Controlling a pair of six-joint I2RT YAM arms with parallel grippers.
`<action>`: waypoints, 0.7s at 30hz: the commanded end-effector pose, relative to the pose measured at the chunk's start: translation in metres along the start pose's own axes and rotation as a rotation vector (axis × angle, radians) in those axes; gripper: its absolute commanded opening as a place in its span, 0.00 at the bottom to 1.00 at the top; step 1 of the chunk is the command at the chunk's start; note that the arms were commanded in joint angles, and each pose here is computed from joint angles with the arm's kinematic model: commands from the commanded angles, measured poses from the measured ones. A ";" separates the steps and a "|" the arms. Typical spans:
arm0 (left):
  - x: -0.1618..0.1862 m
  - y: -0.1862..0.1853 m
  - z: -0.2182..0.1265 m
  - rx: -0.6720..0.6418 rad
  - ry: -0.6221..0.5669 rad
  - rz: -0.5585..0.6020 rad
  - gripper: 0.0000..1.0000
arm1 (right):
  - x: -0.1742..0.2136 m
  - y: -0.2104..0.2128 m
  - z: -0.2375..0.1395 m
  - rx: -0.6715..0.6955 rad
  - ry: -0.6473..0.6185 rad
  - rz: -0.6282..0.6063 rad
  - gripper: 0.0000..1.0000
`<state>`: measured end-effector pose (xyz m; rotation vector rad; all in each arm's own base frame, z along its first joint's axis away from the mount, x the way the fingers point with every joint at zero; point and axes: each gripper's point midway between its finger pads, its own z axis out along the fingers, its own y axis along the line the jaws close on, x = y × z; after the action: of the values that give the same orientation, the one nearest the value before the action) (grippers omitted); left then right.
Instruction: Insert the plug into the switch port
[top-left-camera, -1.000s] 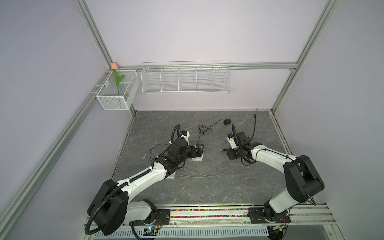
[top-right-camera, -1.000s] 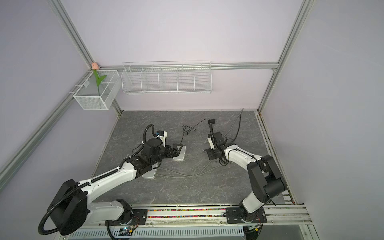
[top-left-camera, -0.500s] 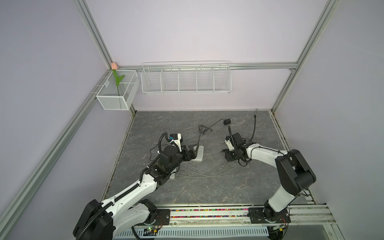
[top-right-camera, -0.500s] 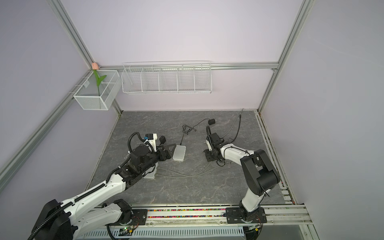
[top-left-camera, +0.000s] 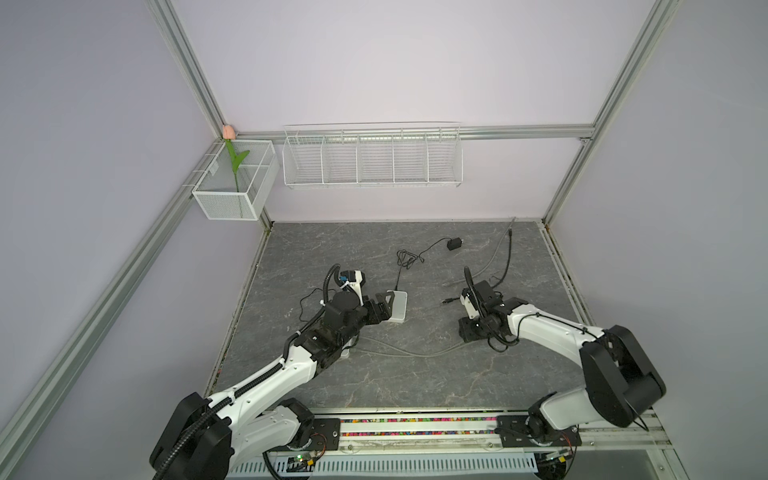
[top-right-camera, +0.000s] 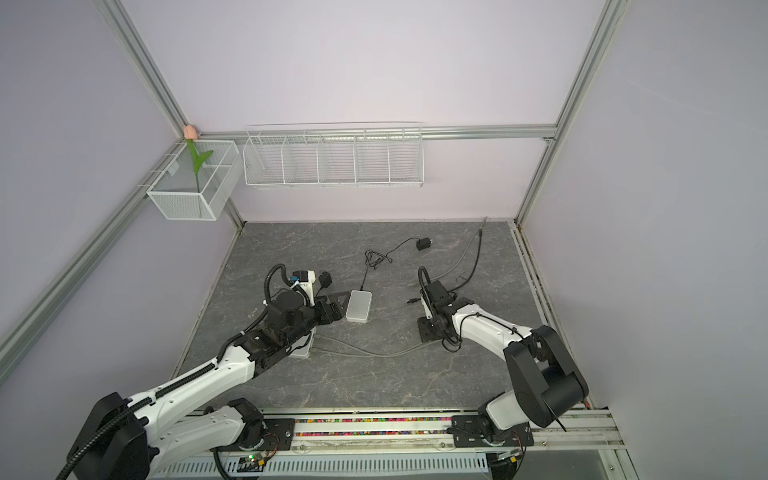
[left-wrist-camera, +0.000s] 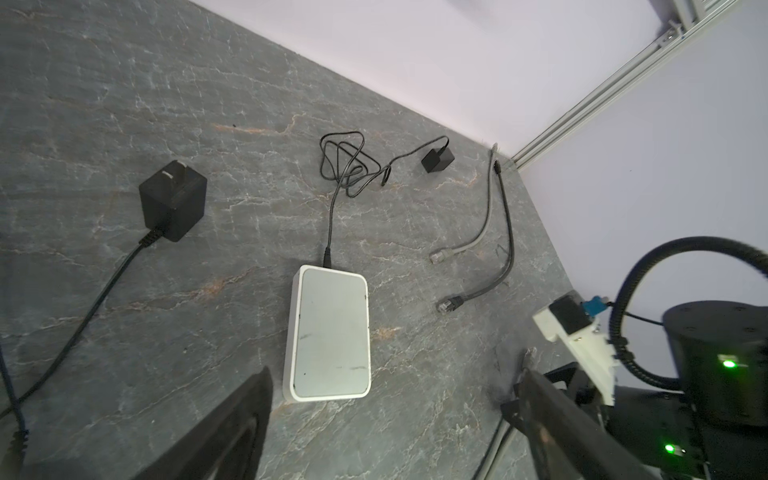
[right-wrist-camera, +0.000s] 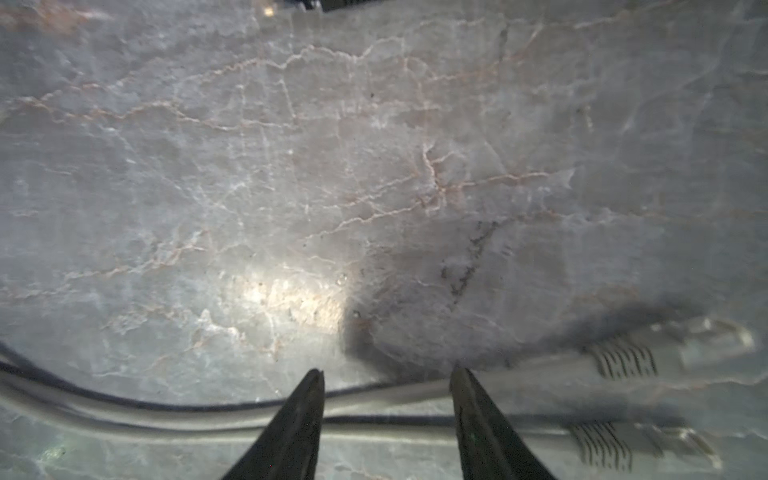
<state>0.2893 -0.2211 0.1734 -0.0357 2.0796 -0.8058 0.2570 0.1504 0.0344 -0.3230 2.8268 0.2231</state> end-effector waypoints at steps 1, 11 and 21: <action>-0.005 0.001 0.004 -0.015 -0.006 0.003 0.91 | 0.023 0.001 0.000 -0.019 0.069 0.032 0.53; -0.002 0.007 0.013 -0.047 0.016 0.014 0.88 | -0.010 0.019 -0.036 -0.102 -0.079 -0.027 0.55; 0.024 0.029 0.041 -0.084 0.139 -0.073 0.80 | -0.113 0.046 -0.099 -0.181 -0.400 -0.447 0.67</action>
<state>0.3103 -0.2223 0.1229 -0.0812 2.2426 -0.7405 0.3055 0.1884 0.1478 -0.6588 2.4005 0.4337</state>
